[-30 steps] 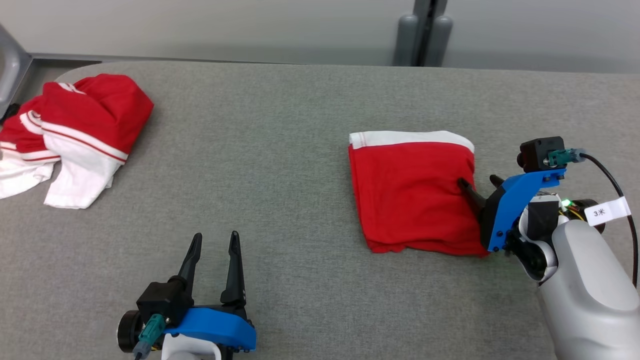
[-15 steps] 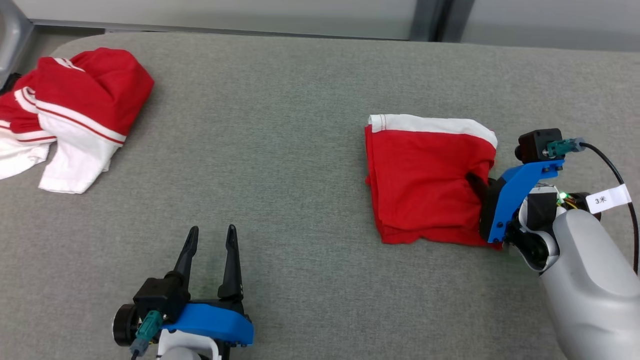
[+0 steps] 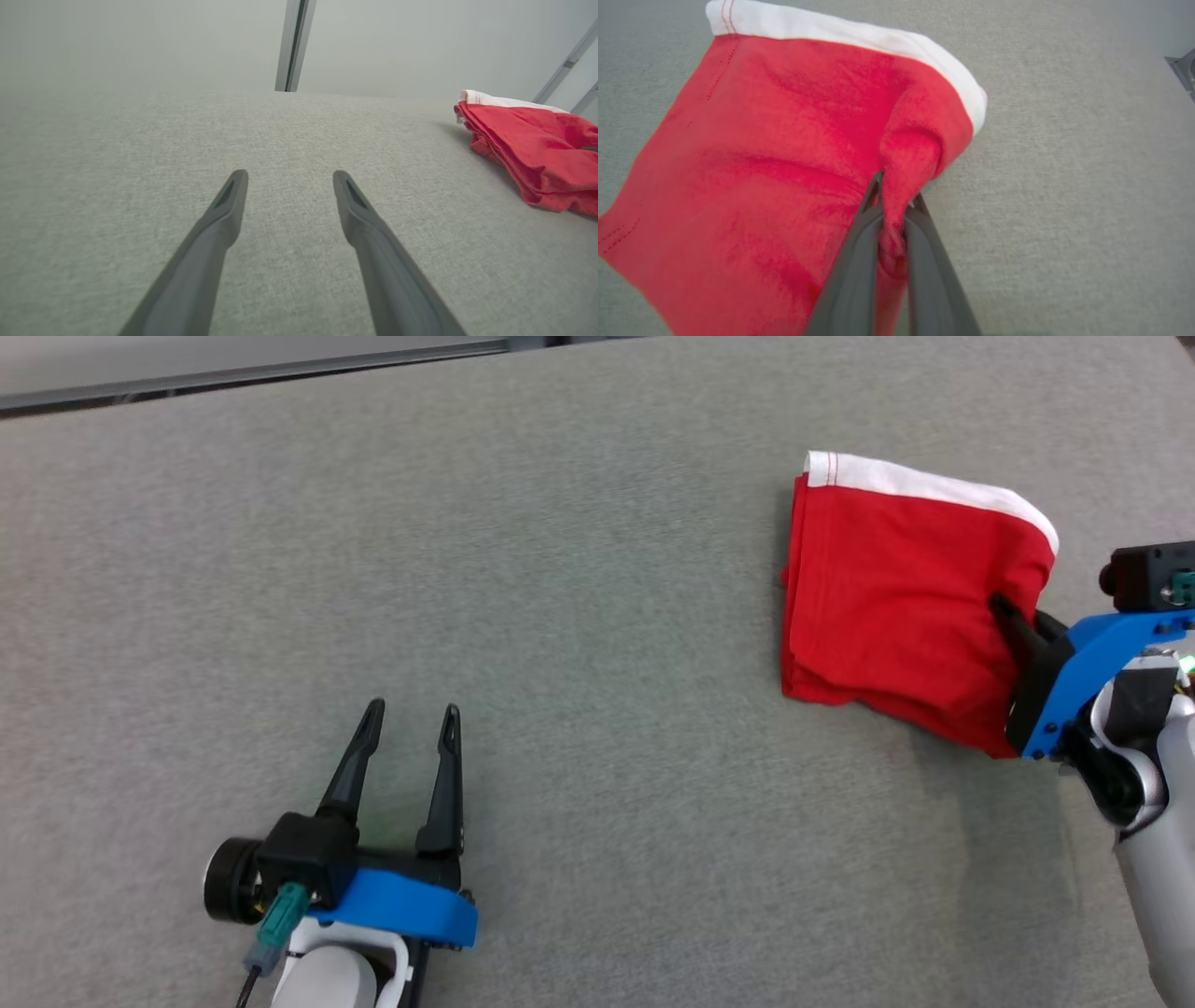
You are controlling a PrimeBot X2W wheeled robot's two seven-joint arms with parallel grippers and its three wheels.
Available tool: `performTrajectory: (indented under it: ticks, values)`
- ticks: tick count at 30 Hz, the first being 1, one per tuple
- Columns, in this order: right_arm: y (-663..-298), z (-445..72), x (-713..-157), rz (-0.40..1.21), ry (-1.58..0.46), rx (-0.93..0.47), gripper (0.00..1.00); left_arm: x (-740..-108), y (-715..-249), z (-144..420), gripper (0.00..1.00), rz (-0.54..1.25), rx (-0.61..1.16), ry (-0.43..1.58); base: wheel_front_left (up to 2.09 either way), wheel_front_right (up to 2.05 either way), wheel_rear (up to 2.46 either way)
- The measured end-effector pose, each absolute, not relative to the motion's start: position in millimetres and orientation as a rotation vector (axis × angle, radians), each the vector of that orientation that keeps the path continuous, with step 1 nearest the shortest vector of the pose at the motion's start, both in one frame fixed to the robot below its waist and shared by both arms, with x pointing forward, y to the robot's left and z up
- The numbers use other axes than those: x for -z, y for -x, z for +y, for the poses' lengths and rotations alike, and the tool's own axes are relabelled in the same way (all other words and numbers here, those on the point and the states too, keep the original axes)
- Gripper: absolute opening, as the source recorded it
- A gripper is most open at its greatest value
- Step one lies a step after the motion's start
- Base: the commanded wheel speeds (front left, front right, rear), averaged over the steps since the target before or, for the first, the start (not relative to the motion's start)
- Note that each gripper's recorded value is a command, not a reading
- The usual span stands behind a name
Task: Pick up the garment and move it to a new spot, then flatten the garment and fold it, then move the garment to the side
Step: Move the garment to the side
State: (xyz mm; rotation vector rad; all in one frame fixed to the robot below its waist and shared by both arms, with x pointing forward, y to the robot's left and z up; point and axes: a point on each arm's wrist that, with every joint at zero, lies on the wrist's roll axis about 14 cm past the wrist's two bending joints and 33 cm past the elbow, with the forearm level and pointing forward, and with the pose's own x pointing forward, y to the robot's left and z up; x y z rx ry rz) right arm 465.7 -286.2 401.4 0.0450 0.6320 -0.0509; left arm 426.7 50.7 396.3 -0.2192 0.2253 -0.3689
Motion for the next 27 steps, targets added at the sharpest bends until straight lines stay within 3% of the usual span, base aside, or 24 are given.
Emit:
performTrajectory:
  ticks: [7,11,27]
  values:
    - [-417,-344,-407,0.614,-0.066,0.231,0.00,-396,-437,-6,1.00,0.232,0.557,0.221,0.00,0.00,0.00]
    - [-409,-353,-404,0.619,-0.061,0.267,0.00,-397,-440,-20,1.00,0.232,0.599,0.221,0.00,0.00,0.00]
    - [-488,-394,-421,0.606,0.085,0.322,0.00,-392,-449,37,1.00,0.227,0.450,0.176,0.00,0.00,0.00]
